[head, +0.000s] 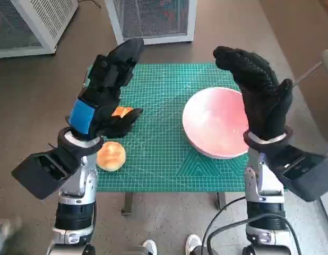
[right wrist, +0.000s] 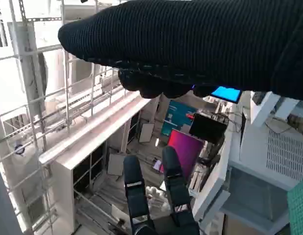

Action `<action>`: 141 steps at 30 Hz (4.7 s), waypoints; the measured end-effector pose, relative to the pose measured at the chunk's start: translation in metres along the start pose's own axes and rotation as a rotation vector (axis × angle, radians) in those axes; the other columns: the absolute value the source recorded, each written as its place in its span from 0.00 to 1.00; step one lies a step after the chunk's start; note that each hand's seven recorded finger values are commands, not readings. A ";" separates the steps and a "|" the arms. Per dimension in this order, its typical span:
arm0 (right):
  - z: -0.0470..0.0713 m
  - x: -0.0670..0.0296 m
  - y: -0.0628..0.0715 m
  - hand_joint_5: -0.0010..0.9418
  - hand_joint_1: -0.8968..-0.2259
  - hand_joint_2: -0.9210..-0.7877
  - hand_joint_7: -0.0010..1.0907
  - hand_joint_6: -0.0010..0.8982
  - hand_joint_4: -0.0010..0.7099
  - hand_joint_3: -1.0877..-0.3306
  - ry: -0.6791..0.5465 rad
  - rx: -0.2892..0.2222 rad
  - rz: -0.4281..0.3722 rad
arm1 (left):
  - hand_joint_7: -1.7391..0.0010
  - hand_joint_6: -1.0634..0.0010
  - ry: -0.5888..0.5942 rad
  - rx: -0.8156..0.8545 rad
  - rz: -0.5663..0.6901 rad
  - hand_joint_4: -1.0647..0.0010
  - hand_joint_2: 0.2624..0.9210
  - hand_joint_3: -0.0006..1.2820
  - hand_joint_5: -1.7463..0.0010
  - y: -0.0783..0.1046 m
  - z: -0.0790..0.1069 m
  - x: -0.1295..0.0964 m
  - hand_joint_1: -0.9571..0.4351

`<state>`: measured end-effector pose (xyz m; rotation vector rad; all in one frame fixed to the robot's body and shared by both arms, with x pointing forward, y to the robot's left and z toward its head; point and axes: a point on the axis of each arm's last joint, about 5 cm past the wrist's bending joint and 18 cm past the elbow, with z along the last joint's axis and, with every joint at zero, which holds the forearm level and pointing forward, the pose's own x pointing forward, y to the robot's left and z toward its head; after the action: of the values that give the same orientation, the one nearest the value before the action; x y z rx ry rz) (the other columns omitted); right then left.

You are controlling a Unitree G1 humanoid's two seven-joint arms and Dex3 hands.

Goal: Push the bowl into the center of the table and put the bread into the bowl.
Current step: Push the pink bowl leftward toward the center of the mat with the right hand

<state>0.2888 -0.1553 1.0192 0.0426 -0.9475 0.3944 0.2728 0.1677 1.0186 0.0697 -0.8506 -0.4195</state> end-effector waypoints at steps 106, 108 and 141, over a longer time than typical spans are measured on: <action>-0.085 -0.0980 -0.028 0.01 0.64 0.00 0.37 0.05 0.23 0.57 0.883 0.213 -0.772 | 0.71 1.00 0.034 0.054 0.031 0.87 1.00 0.30 1.00 0.006 -0.003 -0.015 0.29; -0.087 -0.0945 -0.024 0.00 0.64 0.00 0.37 0.04 0.23 0.57 0.880 0.233 -0.767 | 0.72 1.00 0.036 0.058 0.032 0.87 1.00 0.30 1.00 0.007 -0.003 -0.015 0.29; -0.103 -0.0435 0.034 0.00 0.72 0.00 0.37 0.08 0.19 0.54 0.894 0.458 -0.610 | 0.76 0.97 0.069 0.104 0.088 0.87 1.00 0.28 1.00 0.020 0.007 -0.042 0.28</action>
<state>0.3348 -0.1159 0.9195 0.5177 0.0746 0.0255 0.2497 0.2027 0.9976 0.1413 -0.8040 -0.2887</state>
